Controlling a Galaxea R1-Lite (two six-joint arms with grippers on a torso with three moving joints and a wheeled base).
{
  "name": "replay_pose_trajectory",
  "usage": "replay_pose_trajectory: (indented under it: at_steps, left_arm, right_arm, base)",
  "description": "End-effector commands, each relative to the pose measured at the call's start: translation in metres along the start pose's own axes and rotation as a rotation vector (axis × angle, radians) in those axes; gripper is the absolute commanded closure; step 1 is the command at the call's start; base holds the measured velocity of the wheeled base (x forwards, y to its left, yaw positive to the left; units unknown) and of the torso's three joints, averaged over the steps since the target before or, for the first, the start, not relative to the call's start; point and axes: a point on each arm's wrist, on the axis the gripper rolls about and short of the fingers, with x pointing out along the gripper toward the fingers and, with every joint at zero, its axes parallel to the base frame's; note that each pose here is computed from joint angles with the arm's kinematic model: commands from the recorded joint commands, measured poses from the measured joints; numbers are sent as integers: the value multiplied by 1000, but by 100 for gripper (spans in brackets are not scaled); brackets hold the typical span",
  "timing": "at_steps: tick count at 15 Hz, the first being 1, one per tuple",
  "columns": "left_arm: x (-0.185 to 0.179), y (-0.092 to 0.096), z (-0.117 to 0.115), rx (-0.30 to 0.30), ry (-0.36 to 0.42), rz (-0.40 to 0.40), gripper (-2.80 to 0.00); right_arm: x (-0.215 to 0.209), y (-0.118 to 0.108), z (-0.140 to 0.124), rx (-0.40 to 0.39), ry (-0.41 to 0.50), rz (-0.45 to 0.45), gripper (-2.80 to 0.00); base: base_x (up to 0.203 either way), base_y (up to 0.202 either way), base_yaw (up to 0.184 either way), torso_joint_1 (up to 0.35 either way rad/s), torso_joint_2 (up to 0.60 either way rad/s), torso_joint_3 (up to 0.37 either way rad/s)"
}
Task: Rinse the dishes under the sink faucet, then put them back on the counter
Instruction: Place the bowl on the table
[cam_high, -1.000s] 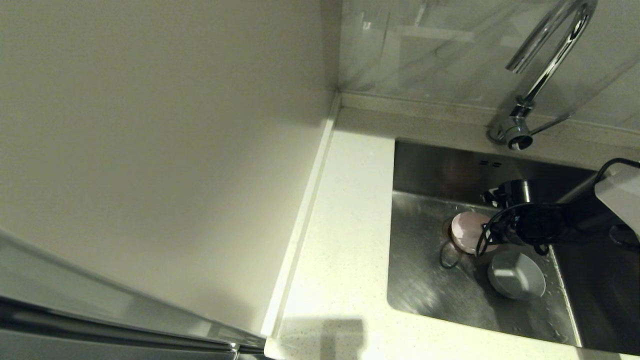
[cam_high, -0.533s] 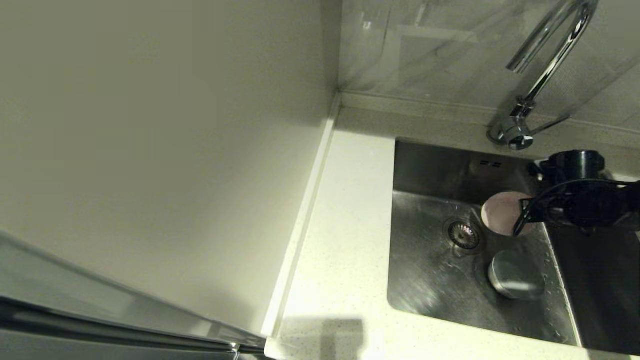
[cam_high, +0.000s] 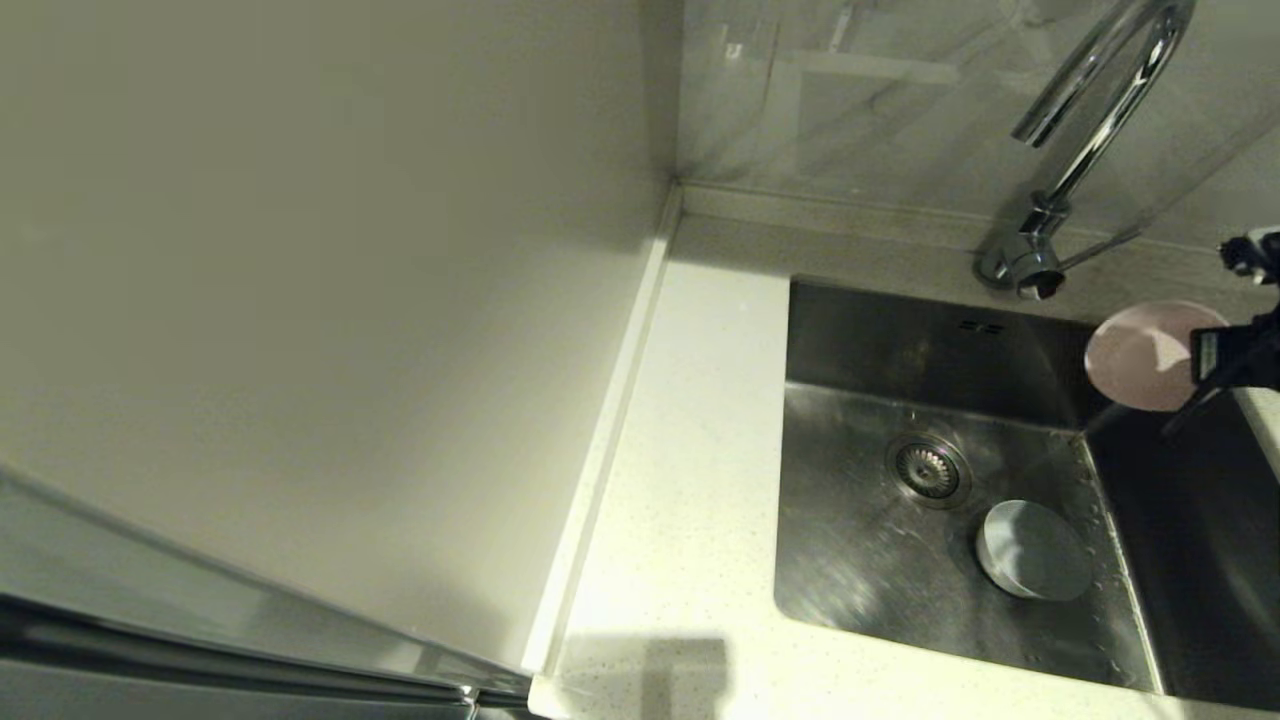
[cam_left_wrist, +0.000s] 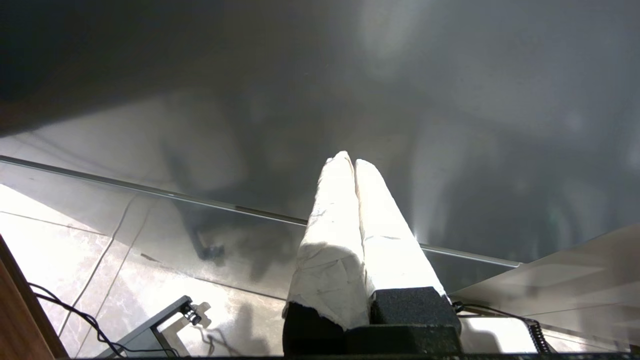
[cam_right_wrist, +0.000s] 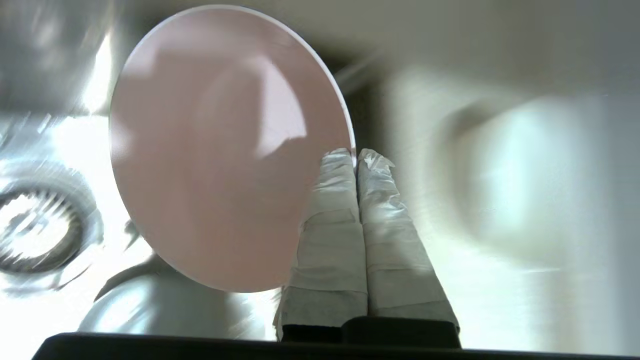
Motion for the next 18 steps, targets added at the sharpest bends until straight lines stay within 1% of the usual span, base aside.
replay_pose_trajectory:
  at_steps: [1,3,5,6,7,10,11,13,16,17,18]
  left_arm:
    - [0,0,0,0,-3,0,0]
    - [0,0,0,0,-3,1,0]
    - [0,0,0,0,-3,-1,0]
    - [0,0,0,0,-3,1,0]
    - [0,0,0,0,-4,1,0]
    - [0,0,0,0,-3,1,0]
    - [0,0,0,1,-3,1,0]
    - [0,0,0,0,-3,1,0]
    - [0,0,0,0,-4,1,0]
    - [0,0,0,0,-3,1,0]
    - [0,0,0,0,-5,1,0]
  right_arm:
    - [-36,-29,21,-24,-182,-93,0]
    - [-46,-47,26,-94,-358,-182,0]
    - [-59,-67,21,-190,-539,-221,0]
    - [-66,-74,19,-222,-628,-230,0]
    - [-75,-80,20,-234,-723,-246,0]
    - [-101,-88,23,-92,-966,-258,0]
    - [-106,-87,13,-59,-982,-227,0]
    - [-116,-86,-7,-31,-943,-171,0]
    - [-117,-88,-6,-29,-944,-162,0]
    - [-112,-88,-7,-26,-872,-139,0]
    - [-107,-87,-11,-21,-765,-109,0]
  base:
    - [0,0,0,0,0,0]
    - [0,0,0,0,0,0]
    - [0,0,0,0,0,0]
    - [0,0,0,0,0,0]
    - [0,0,0,0,0,0]
    - [0,0,0,0,0,0]
    - [0,0,0,0,0,0]
    - [0,0,0,0,0,0]
    - [0,0,0,0,0,0]
    - [0,0,0,0,0,0]
    - [0,0,0,0,0,0]
